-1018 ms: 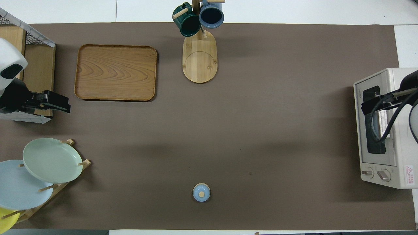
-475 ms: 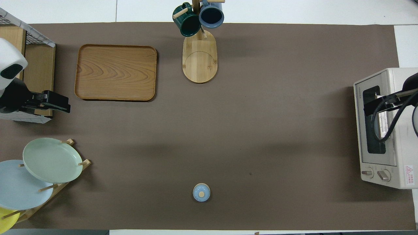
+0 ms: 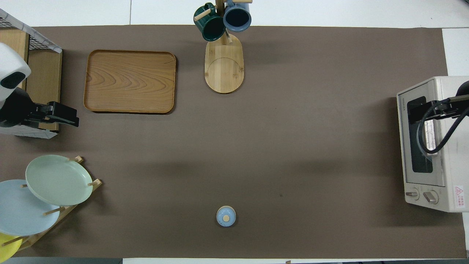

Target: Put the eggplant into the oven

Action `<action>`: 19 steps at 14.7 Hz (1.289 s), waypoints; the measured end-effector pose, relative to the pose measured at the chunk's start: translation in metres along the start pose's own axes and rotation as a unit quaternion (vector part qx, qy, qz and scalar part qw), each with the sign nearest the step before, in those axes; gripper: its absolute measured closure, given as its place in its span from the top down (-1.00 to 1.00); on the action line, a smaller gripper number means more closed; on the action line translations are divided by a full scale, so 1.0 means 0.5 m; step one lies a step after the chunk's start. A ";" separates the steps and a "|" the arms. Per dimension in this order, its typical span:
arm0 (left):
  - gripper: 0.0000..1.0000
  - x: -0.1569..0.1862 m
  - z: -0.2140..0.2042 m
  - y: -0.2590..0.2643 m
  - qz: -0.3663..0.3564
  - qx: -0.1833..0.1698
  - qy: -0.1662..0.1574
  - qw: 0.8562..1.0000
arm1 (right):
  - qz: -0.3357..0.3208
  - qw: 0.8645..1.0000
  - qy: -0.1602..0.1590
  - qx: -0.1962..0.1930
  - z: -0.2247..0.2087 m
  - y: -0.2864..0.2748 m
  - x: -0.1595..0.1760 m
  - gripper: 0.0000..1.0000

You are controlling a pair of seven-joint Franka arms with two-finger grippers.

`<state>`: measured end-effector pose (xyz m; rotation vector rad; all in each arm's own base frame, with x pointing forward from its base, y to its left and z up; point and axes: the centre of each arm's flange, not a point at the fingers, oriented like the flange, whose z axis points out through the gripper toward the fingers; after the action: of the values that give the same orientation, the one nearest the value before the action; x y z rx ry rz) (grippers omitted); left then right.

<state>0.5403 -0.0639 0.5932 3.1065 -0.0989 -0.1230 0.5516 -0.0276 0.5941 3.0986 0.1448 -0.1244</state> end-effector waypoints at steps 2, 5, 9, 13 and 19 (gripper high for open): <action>1.00 0.000 0.000 0.000 0.000 0.000 0.000 1.000 | 0.024 1.000 -0.003 0.001 0.001 0.002 -0.001 1.00; 1.00 0.000 0.000 0.000 0.000 0.000 0.000 1.000 | 0.042 0.999 0.000 0.000 -0.003 0.007 -0.002 1.00; 1.00 0.000 0.000 0.000 0.000 0.000 0.000 1.000 | 0.045 0.999 0.000 0.000 -0.005 0.011 -0.003 1.00; 1.00 0.000 0.000 0.000 0.000 0.000 0.000 1.000 | 0.046 0.999 0.001 0.000 -0.007 0.011 -0.002 1.00; 1.00 0.000 0.000 0.000 0.000 0.000 0.000 1.000 | 0.045 0.999 0.001 0.000 -0.007 0.009 -0.002 1.00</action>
<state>0.5403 -0.0639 0.5932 3.1065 -0.0989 -0.1230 0.5512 -0.0322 0.5979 3.0995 0.0041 -0.1175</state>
